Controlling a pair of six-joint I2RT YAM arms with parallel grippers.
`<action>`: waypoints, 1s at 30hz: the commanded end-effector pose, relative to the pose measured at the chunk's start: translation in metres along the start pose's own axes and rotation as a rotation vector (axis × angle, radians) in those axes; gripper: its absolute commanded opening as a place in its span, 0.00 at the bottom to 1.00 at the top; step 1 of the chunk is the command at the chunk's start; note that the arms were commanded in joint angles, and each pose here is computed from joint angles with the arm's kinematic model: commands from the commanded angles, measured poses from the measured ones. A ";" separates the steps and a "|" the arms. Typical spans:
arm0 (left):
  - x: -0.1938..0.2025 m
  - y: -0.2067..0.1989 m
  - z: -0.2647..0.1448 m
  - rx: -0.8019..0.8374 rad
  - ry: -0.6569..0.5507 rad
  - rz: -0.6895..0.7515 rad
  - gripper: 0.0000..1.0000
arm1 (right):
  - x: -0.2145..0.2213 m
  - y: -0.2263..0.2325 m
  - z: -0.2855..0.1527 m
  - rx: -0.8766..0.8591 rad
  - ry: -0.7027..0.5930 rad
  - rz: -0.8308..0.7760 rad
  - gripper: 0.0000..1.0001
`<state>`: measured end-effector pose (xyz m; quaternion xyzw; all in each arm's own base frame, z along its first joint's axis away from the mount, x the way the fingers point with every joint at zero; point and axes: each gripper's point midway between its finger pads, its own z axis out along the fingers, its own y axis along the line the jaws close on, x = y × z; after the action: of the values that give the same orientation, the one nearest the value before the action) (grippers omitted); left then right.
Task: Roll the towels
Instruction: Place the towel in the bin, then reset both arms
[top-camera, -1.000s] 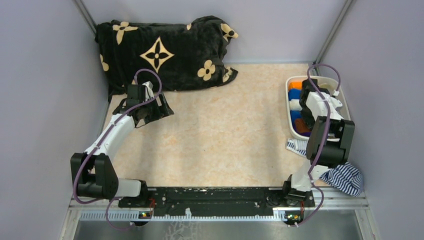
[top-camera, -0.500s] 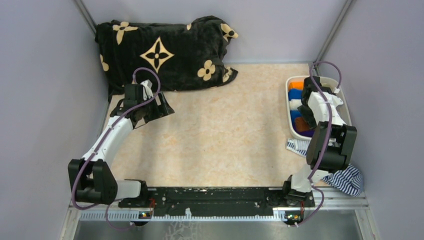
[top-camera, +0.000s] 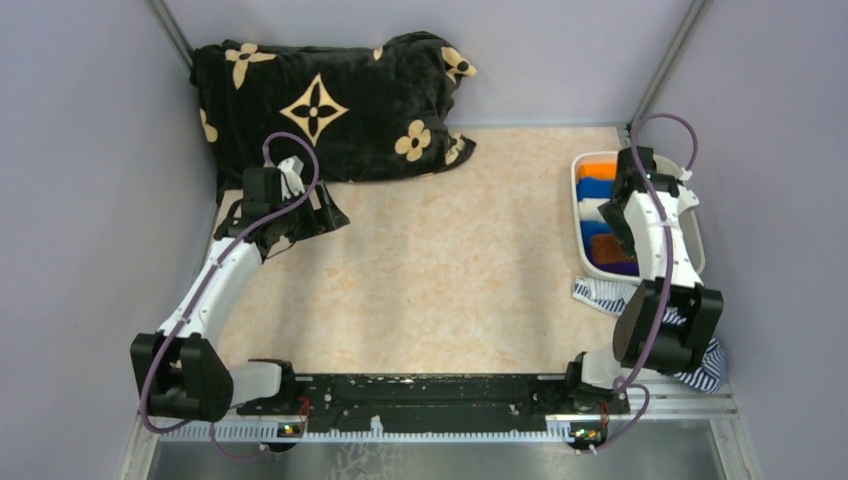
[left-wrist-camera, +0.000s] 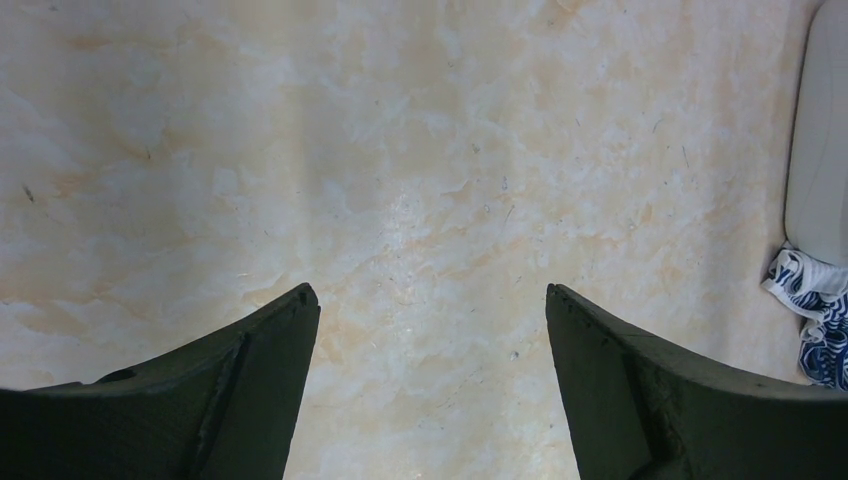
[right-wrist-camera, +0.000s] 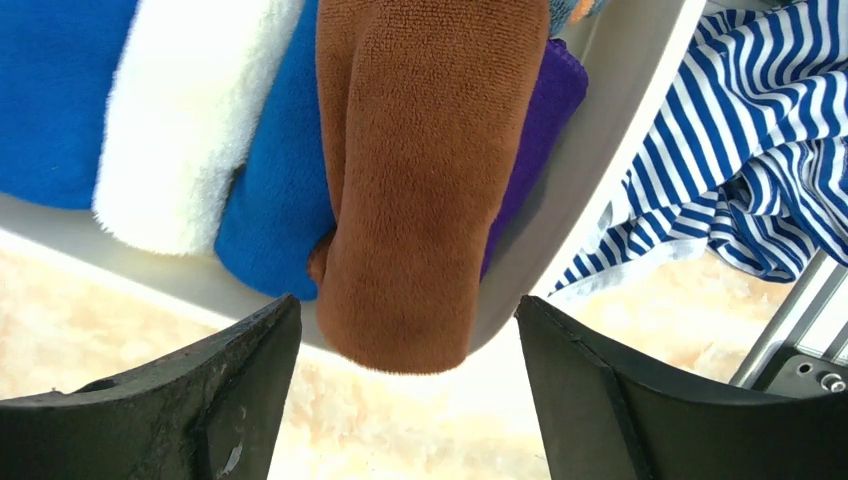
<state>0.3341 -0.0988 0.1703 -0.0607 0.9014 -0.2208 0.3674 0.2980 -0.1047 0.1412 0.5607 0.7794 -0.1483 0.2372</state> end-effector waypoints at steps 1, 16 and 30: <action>-0.006 -0.008 -0.010 0.041 -0.034 0.041 0.89 | -0.013 -0.012 -0.035 -0.090 -0.058 0.009 0.79; -0.045 -0.041 -0.118 0.014 -0.449 0.200 0.97 | -0.054 -0.071 -0.202 -0.709 -0.585 -0.132 0.94; -0.048 -0.031 -0.223 -0.010 -0.851 0.169 1.00 | -0.032 -0.081 -0.233 -0.948 -0.766 -0.220 0.95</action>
<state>0.2113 -0.0445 0.3665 -0.0587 0.6783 -0.1626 0.7141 0.1794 -0.0460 0.3403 0.2479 0.6923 -0.0054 0.6777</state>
